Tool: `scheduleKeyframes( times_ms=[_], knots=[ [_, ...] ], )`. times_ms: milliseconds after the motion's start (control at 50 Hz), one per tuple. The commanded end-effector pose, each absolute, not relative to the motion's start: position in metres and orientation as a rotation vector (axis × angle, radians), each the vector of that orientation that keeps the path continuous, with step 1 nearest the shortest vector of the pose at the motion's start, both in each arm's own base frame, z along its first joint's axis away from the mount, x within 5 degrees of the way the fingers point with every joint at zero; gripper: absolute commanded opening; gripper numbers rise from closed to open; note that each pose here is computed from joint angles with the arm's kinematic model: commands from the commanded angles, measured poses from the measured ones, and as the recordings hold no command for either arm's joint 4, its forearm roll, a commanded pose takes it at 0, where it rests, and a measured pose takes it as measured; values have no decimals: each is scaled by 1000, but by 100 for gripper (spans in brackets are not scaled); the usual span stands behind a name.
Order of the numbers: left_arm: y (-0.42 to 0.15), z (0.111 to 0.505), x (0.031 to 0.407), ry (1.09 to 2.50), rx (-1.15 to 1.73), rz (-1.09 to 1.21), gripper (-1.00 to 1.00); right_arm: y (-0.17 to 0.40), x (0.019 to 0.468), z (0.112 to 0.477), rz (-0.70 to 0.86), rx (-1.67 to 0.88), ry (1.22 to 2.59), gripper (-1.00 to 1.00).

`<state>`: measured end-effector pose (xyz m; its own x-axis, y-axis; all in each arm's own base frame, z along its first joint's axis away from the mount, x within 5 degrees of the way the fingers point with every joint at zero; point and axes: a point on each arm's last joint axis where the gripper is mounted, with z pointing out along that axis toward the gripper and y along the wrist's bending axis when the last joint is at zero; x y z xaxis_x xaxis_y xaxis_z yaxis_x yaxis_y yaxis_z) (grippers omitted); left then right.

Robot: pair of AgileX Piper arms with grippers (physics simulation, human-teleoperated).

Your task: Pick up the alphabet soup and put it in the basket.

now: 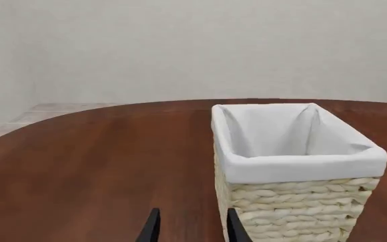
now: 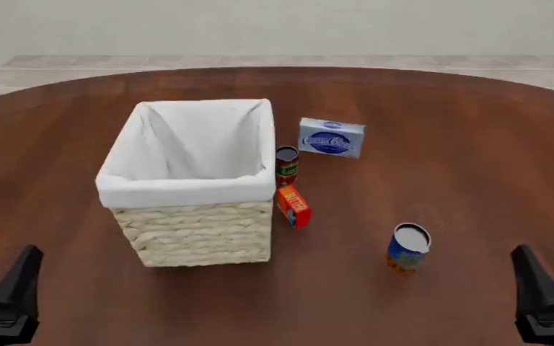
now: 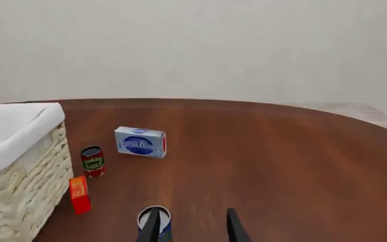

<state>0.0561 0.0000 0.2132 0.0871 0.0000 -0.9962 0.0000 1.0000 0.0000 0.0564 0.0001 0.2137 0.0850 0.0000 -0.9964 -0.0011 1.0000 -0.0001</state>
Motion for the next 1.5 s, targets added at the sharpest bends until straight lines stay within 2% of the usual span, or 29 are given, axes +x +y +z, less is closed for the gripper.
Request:
scheduleKeyframes(
  times_ms=[20, 640, 900, 1080, 1160, 1360, 1500],
  knots=[
    [0, 213, 56, 1484, 0, 0, 100, 0, 57, 215, 1, -7, 1491, 100],
    [0, 213, 56, 1484, 0, 0, 100, 0, 63, 221, 3, 1, 1507, 100],
    [0, 213, 56, 1484, 0, 0, 100, 2, 60, 279, -5, -59, 1522, 100],
    [0, 213, 56, 1484, 0, 0, 100, 3, 80, 306, 21, -42, 1616, 100],
    [0, 213, 56, 1484, 0, 0, 100, 7, 75, 322, 94, -60, 1593, 100],
    [0, 213, 56, 1484, 0, 0, 100, 7, 75, 356, -8, -143, 1547, 100],
    [0, 213, 56, 1484, 0, 0, 100, 9, 73, 375, 73, -108, 1527, 100]
  ],
)
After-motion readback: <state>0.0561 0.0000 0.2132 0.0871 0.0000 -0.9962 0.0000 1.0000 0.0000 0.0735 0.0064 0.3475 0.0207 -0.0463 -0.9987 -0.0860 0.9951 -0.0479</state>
